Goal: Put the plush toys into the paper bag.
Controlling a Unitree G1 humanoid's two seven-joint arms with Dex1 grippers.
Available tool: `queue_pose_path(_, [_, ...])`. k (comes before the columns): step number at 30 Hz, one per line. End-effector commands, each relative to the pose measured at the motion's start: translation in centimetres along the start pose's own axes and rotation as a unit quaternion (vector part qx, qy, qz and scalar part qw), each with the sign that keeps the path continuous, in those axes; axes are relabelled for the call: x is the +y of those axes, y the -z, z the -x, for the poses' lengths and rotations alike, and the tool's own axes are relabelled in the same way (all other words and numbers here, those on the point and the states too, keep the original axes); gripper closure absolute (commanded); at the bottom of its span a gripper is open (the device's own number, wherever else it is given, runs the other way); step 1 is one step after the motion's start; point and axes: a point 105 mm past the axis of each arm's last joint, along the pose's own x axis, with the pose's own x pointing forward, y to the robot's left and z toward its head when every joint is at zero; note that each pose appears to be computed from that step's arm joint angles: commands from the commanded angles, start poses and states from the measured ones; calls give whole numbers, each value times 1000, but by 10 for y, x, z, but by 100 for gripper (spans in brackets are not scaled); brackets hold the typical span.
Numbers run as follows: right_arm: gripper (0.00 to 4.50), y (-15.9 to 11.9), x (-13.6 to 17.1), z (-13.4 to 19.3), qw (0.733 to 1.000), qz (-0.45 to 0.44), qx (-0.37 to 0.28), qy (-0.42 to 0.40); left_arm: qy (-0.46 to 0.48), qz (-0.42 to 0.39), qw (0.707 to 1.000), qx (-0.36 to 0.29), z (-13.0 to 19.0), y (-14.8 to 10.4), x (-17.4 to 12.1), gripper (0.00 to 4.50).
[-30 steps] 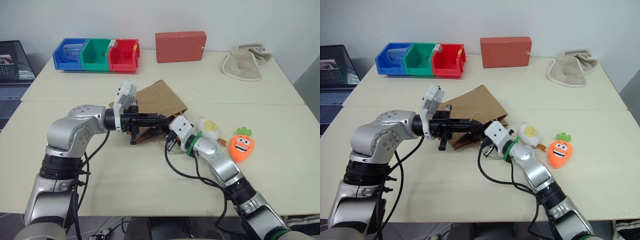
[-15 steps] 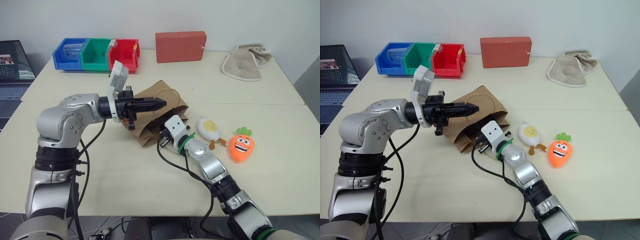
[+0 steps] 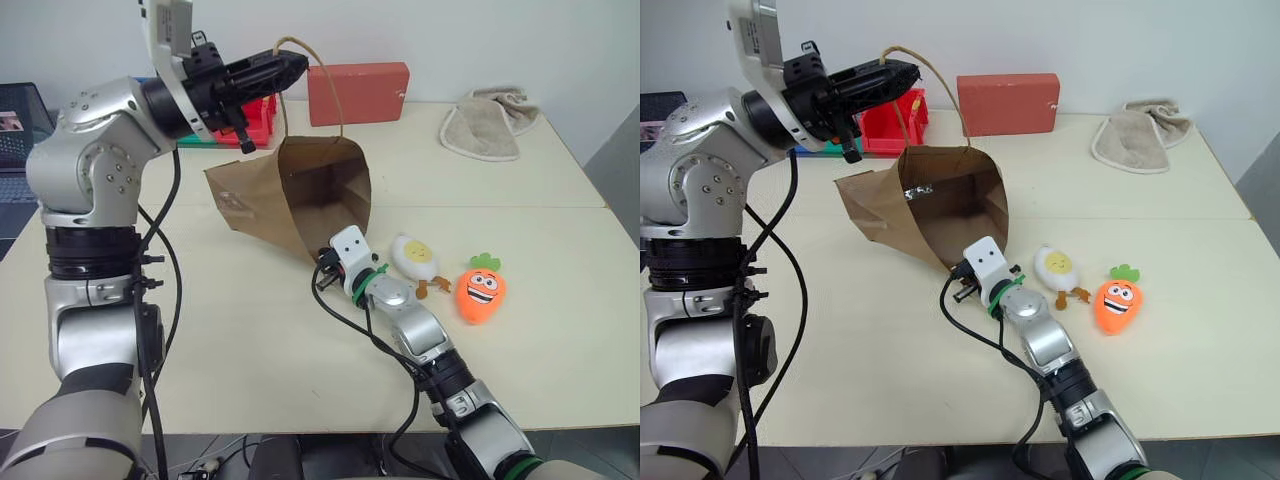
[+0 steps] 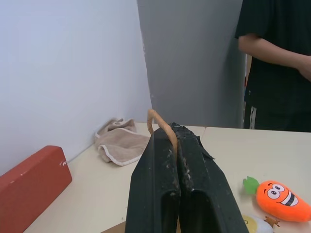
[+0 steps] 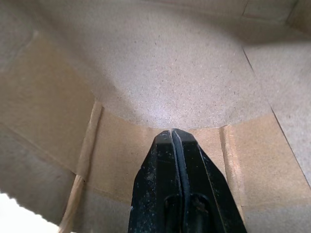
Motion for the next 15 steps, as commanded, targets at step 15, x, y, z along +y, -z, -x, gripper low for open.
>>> queue_pose_path(15, [447, -69, 7, 29, 995, 5, -84, -56, 90, 5, 992, 91, 18, 64, -49, 450])
